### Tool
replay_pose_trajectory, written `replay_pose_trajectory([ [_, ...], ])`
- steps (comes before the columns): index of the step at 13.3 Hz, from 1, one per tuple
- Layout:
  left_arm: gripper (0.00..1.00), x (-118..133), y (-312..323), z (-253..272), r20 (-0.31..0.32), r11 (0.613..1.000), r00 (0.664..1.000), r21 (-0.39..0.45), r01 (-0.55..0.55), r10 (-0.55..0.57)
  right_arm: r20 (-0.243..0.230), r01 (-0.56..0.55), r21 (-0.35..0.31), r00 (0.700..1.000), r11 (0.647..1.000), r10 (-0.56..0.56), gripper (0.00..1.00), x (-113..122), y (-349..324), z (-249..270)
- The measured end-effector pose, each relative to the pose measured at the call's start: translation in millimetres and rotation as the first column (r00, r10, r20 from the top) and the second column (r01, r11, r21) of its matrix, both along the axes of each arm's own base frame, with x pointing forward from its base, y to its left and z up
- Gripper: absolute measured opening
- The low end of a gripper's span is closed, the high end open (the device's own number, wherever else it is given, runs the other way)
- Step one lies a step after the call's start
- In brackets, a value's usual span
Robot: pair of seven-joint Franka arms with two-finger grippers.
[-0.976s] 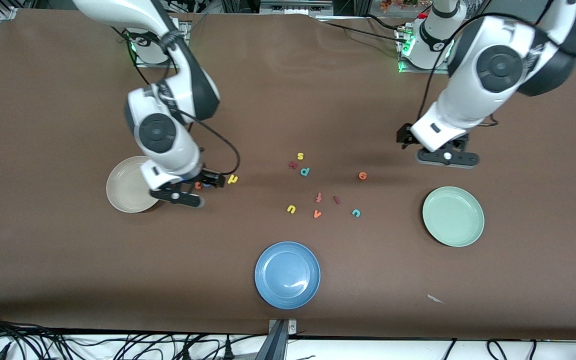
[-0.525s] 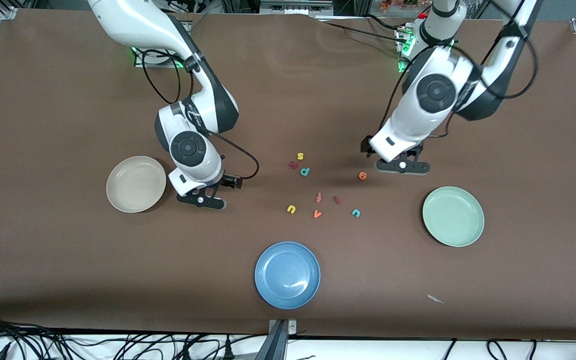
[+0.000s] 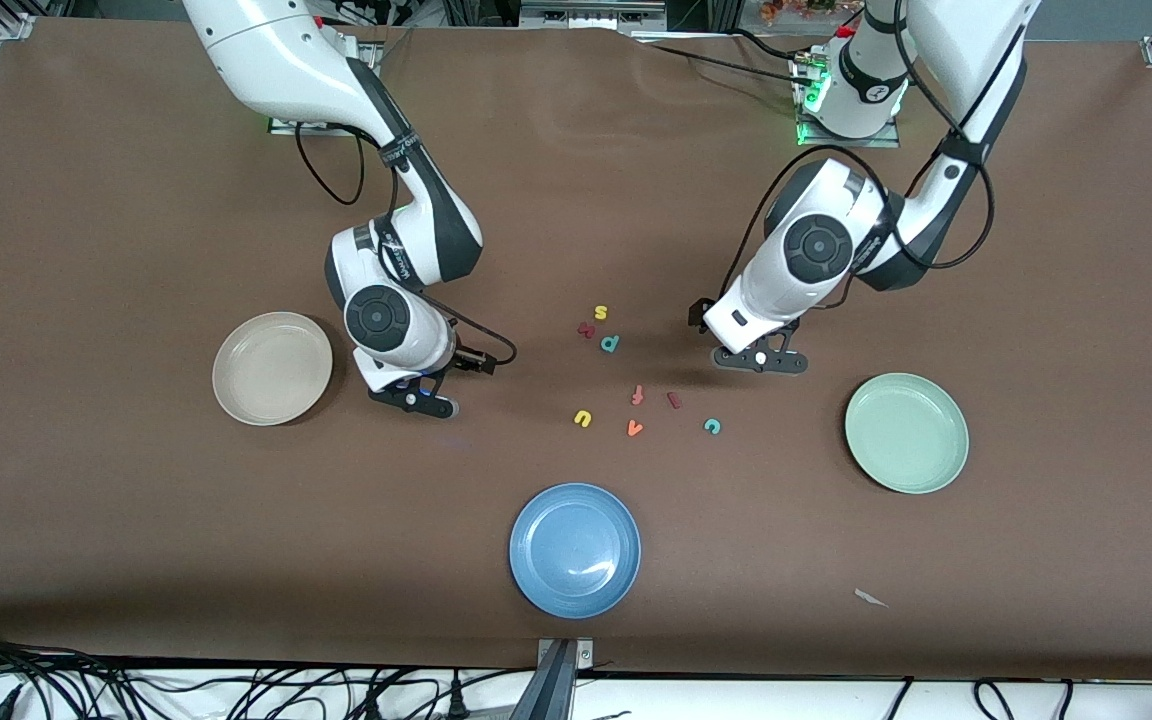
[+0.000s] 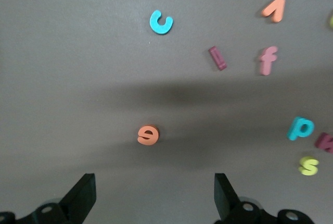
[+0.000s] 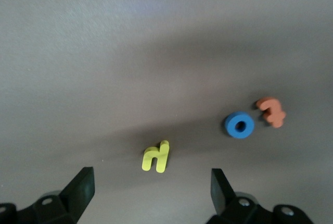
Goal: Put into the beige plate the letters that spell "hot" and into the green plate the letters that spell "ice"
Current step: 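Reach the right gripper to yellow h while the left gripper reaches orange e, then grasp yellow h with the right gripper while the left gripper grasps orange e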
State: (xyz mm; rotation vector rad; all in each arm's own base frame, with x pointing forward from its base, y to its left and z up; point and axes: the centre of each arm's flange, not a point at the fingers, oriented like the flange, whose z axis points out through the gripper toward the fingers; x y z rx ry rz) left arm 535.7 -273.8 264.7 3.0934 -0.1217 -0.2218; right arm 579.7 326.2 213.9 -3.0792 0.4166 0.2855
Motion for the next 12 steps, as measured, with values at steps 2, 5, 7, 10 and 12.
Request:
replay_pose_trajectory([
  [2, 1.00, -2, 1, -19, -0.025, 1.000, 1.000, 0.014, 0.014, -0.013, -0.007, 0.010, 0.006, 1.000, 1.000, -0.010, 0.99, -7, -1, -11],
  [5, 1.00, -3, 0, -40, -0.040, 1.000, 0.999, 0.006, 0.013, -0.013, -0.014, 0.015, 0.002, 1.000, 1.000, -0.015, 0.90, -16, -3, -24],
  [7, 1.00, -4, -1, -53, -0.045, 1.000, 0.999, -0.005, 0.010, -0.010, -0.020, 0.018, -0.003, 1.000, 1.000, -0.018, 0.85, -19, -5, -29],
  [10, 1.00, -5, -1, -70, -0.042, 1.000, 0.999, -0.001, 0.024, -0.024, -0.009, 0.019, -0.001, 1.000, 1.000, -0.019, 0.75, -20, -5, -33],
  [12, 1.00, -5, -1, -77, -0.028, 0.999, 0.999, 0.033, 0.037, -0.036, 0.010, 0.015, 0.005, 1.000, 1.000, -0.015, 0.69, -22, -1, -36],
])
